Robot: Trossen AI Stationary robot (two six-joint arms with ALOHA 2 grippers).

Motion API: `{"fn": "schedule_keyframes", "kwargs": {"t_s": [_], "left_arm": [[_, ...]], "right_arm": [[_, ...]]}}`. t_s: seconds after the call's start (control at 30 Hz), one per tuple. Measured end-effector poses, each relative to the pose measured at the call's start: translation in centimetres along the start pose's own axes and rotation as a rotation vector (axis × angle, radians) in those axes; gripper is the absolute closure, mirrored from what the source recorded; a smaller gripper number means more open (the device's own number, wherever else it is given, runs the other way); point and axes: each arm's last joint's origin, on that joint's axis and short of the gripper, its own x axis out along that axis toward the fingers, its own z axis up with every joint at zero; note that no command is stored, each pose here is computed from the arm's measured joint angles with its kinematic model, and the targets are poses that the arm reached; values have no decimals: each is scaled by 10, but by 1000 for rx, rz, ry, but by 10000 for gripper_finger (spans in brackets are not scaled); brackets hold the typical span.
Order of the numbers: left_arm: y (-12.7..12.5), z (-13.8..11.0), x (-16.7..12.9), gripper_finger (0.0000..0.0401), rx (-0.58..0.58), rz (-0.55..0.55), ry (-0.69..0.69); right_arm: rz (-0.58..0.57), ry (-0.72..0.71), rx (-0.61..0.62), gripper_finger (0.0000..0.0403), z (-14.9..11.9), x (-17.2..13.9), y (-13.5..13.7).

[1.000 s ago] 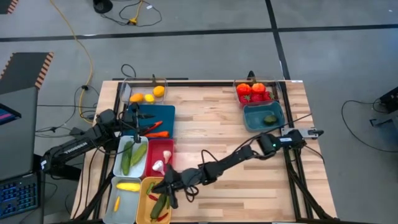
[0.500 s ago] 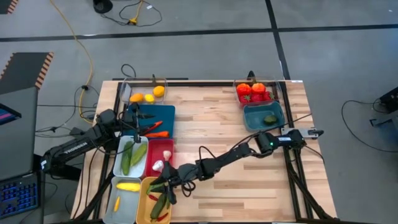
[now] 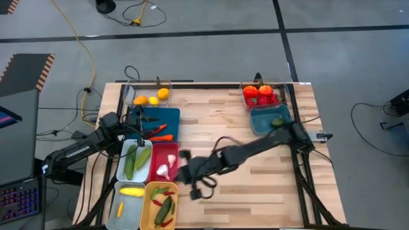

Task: Sort produce into baskets
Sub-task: Return to Home Position

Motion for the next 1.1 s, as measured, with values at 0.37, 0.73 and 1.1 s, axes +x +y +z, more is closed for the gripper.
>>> {"fn": "schedule_keyframes", "kwargs": {"t_s": [0.37, 0.73, 1.1], "left_arm": [[0, 0, 0, 219, -1, 0, -1], [0, 0, 0, 219, -2, 0, 0], [0, 0, 0, 219, -2, 0, 0]], "right_arm": [[-93, 272, -42, 386, -1, -163, -19], [-257, 26, 130, 376, -163, -211, -23], [-379, -415, 320, 371, -302, -221, -31]]}}
